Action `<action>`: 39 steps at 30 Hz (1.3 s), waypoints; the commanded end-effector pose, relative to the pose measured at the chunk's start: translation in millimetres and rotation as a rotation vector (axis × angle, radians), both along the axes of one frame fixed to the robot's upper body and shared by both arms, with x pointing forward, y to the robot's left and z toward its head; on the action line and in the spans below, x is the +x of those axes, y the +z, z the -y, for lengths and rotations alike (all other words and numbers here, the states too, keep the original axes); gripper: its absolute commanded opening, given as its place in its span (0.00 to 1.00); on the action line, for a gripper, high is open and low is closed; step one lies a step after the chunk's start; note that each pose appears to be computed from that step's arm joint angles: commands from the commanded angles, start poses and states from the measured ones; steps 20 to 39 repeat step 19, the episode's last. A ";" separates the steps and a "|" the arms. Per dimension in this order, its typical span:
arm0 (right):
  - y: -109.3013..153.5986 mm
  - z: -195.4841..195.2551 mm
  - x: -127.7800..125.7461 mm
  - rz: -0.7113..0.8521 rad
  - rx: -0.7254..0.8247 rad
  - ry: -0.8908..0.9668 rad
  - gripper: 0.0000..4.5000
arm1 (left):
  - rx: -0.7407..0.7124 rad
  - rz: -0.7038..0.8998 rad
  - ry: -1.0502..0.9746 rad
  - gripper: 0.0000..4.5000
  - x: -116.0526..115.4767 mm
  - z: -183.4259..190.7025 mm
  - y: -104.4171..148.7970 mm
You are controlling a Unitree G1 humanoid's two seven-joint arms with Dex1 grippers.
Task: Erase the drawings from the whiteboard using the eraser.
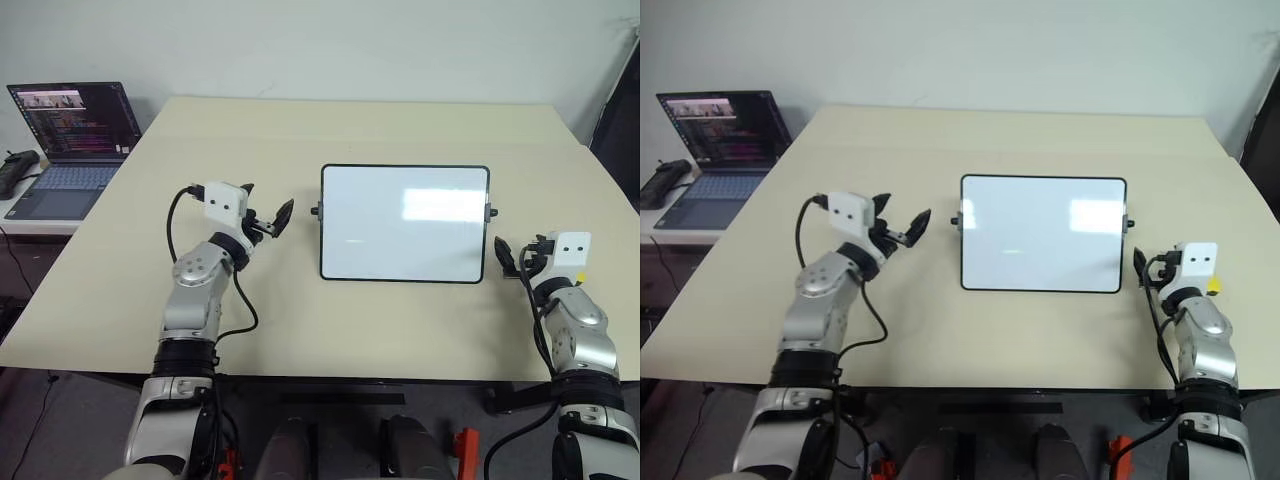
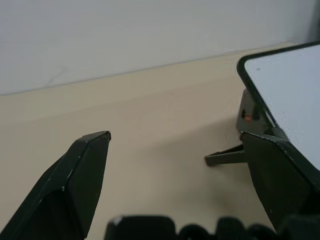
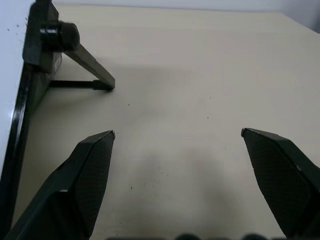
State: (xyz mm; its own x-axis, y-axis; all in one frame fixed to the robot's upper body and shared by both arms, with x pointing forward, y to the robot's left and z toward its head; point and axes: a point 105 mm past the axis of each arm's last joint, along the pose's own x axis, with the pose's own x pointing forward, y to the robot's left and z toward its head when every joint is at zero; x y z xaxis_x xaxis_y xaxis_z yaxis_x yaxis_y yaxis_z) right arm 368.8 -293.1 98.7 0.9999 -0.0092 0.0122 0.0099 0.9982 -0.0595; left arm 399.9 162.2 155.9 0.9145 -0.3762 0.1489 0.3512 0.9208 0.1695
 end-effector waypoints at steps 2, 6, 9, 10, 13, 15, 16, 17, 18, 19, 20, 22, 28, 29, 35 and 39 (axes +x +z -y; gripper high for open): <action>4.4 -5.2 2.3 0.069 0.030 -0.025 0.99 | -0.016 0.036 0.042 1.00 3.8 15.1 -5.0; 5.5 -14.0 5.0 0.103 0.054 -0.029 0.99 | -0.014 0.020 0.035 1.00 3.7 27.7 -20.8; 8.8 -17.5 8.8 0.120 0.082 -0.043 0.99 | 0.000 0.002 0.054 1.00 5.8 27.9 -31.5; 9.3 -18.2 9.5 0.123 0.087 -0.047 0.99 | -0.002 -0.003 0.064 1.00 6.7 26.8 -33.5; 14.3 -18.5 10.3 0.144 0.077 -0.065 0.99 | -0.007 -0.033 0.077 1.00 6.5 23.7 -46.0; 18.1 -12.4 8.4 0.160 0.074 -0.101 0.99 | 0.001 -0.057 0.096 1.00 6.3 20.3 -55.6; 19.6 -10.6 7.7 0.166 0.073 -0.113 0.99 | 0.004 -0.062 0.107 1.00 7.2 18.2 -57.4; 20.4 -10.3 7.7 0.169 0.074 -0.121 0.99 | 0.013 -0.062 0.121 1.00 8.6 15.2 -58.3; 20.2 -10.4 8.0 0.169 0.075 -0.123 0.99 | 0.026 -0.059 0.146 1.00 10.5 10.9 -59.0; 19.1 -10.9 8.2 0.167 0.079 -0.126 0.99 | 0.031 -0.059 0.171 1.00 12.0 6.6 -59.9; 19.1 -10.9 8.2 0.167 0.079 -0.126 0.99 | 0.031 -0.059 0.171 1.00 12.0 6.6 -59.9; 19.1 -10.9 8.2 0.167 0.079 -0.126 0.99 | 0.031 -0.059 0.171 1.00 12.0 6.6 -59.9; 19.1 -10.9 8.2 0.167 0.079 -0.126 0.99 | 0.031 -0.059 0.171 1.00 12.0 6.6 -59.9; 19.1 -10.9 8.2 0.167 0.079 -0.126 0.99 | 0.031 -0.059 0.171 1.00 12.0 6.6 -59.9; 19.1 -10.9 8.2 0.167 0.079 -0.126 0.99 | 0.031 -0.059 0.171 1.00 12.0 6.6 -59.9; 19.1 -10.9 8.2 0.167 0.079 -0.126 0.99 | 0.031 -0.059 0.171 1.00 12.0 6.6 -59.9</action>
